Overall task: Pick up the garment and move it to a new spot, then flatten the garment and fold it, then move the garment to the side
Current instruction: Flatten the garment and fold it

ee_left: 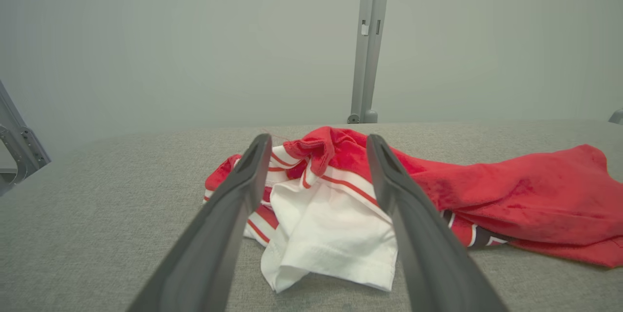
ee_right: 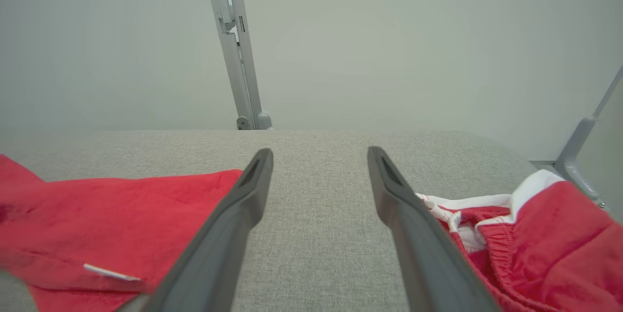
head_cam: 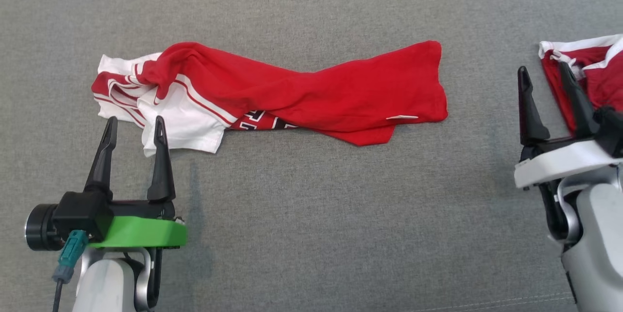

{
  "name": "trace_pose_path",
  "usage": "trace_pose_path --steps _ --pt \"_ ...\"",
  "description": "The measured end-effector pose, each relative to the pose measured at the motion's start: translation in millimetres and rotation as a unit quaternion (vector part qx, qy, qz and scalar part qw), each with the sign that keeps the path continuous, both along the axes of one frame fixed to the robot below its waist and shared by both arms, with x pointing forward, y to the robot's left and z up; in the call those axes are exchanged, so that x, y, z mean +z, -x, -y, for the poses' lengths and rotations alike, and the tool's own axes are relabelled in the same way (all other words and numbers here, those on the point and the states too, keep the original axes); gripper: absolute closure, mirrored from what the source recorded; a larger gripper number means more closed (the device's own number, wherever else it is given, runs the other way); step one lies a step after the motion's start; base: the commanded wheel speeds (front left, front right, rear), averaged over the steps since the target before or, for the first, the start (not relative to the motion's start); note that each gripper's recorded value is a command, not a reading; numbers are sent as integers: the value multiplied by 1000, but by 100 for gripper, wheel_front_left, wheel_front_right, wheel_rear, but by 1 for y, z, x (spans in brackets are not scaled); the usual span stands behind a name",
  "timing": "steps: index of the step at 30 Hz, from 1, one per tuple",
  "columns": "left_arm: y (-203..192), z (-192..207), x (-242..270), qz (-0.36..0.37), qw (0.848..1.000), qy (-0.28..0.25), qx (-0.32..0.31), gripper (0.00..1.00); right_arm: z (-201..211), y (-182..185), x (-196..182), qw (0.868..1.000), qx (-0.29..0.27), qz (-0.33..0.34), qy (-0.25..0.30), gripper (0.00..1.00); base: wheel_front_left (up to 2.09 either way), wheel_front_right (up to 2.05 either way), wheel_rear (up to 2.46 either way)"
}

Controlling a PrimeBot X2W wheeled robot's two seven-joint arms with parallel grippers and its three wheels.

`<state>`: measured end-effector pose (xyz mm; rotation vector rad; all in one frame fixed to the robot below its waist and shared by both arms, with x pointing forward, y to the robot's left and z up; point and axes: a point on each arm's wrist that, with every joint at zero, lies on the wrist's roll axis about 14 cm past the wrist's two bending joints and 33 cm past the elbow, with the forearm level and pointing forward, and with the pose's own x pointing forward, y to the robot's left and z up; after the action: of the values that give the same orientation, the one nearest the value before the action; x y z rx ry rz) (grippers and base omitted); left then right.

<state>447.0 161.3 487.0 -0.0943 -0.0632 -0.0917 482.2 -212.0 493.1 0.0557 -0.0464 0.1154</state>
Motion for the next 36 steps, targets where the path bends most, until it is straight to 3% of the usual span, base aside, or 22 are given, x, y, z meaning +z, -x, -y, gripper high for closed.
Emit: trace_pose_path --steps 16,27,36 --pt "40 -8 -4 -32 999 -9 -8 0 -19 82 25 1000 -12 20 -4 0 0 0 0" --pt "41 -4 -4 -40 999 -5 -18 0 -15 90 34 999 -22 26 -5 0 0 0 0" --pt "22 4 -25 -101 994 11 -43 0 -21 81 27 1000 -15 18 -9 0 0 0 0"
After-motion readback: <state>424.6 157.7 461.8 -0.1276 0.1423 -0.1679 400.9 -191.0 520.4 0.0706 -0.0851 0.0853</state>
